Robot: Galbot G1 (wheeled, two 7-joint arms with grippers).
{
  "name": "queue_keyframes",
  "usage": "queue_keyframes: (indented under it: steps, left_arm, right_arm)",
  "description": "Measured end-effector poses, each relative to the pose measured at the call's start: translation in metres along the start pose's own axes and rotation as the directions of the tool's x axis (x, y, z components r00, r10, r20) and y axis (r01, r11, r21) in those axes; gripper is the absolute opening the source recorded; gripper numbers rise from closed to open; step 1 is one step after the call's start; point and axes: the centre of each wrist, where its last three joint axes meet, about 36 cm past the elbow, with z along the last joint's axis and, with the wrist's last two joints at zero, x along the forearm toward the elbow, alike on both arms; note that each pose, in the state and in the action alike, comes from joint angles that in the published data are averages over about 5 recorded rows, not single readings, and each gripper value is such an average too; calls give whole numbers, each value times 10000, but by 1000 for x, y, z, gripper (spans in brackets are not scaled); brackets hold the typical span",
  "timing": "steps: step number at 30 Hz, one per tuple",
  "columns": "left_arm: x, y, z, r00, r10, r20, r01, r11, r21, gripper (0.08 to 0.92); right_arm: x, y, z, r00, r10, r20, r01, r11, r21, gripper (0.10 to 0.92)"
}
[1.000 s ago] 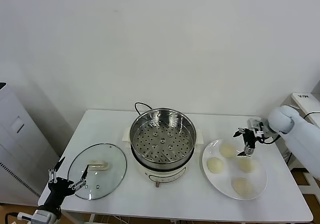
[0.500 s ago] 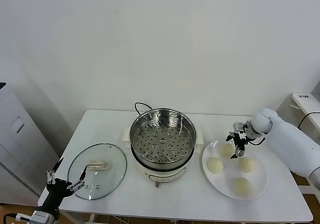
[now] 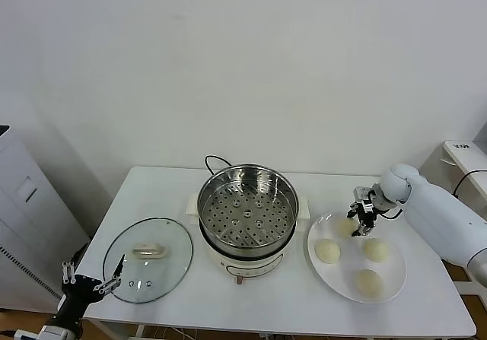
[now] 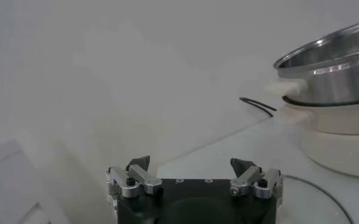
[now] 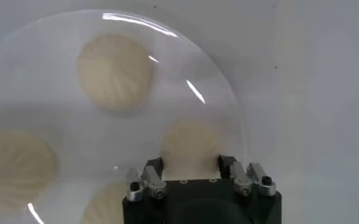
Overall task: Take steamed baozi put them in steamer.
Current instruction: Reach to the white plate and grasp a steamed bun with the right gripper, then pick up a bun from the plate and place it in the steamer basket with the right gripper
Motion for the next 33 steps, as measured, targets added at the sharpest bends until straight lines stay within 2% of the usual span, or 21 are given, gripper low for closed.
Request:
queue_keyframes:
  steps: [2,5,11,19,26,33]
  left_arm:
    - [2,0,1,10000,-25,-7,25,10000,-7,823]
    - [5,2,1,10000,-69,-30,69,10000,-46,823]
    - [10,9,3,9998,-172,-99,171,9998,-125,823]
    - [14,12,5,9998,-154,-125,152,9998,-157,823]
    - [15,19,3,9997,-261,-26,260,9995,-192,823]
    - [17,17,3,9996,-282,5,282,9996,-96,823]
  right_arm:
    - [6,-2,-1,10000,51,50,-51,10000,68,339]
    - [19,-8,-6,9997,148,176,-152,9996,252,304]
    - [69,-33,-36,9972,433,616,-499,9926,1109,297]
    - [161,-75,-112,9892,762,1249,-1134,9389,3250,297]
    - [210,-92,-188,9861,751,1480,-1453,8219,5508,297]
    - [197,-87,-254,9898,268,1400,-1252,6322,7646,297]
